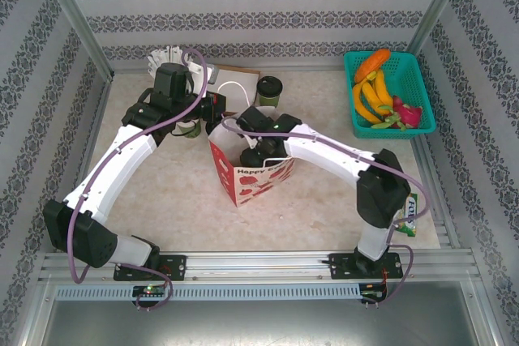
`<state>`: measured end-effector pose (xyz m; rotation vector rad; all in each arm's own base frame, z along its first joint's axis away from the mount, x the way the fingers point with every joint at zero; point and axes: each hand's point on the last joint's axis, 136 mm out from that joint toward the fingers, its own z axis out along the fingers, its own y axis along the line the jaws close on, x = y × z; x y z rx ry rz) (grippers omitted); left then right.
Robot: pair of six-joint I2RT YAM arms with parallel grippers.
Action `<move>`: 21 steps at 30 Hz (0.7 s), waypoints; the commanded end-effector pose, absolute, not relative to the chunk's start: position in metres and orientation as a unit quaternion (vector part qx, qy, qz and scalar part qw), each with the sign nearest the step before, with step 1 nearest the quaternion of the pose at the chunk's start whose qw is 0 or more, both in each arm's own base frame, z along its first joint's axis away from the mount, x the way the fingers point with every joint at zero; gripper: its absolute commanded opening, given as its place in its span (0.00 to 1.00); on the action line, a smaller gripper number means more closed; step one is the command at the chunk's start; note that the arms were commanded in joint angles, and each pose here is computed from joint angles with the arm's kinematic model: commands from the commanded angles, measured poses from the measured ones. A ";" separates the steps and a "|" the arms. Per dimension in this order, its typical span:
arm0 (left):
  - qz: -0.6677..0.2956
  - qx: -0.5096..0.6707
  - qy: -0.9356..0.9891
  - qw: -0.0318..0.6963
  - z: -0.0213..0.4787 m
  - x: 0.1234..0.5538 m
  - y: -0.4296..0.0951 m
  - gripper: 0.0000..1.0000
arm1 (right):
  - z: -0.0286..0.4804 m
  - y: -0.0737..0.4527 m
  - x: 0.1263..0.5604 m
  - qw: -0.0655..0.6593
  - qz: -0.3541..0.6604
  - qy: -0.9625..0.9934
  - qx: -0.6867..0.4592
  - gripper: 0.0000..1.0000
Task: Pack the takeout coffee
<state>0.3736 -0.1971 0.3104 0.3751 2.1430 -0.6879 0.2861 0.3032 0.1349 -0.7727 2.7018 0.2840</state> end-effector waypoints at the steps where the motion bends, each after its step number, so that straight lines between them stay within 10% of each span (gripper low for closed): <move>1: -0.269 0.158 0.854 0.416 0.314 0.374 -0.194 0.00 | 0.160 0.306 0.289 0.193 0.143 0.928 -0.284 0.63; 6: -0.270 0.160 0.856 0.412 0.312 0.373 -0.195 0.00 | 0.206 0.310 0.298 0.263 0.200 0.901 -0.280 0.77; 8: -0.272 0.162 0.856 0.409 0.311 0.372 -0.196 0.00 | 0.220 0.308 0.301 0.283 0.211 0.892 -0.283 0.98; 21: -0.281 0.177 0.854 0.399 0.309 0.367 -0.200 0.00 | 0.302 0.281 0.314 0.461 0.218 0.820 -0.261 0.98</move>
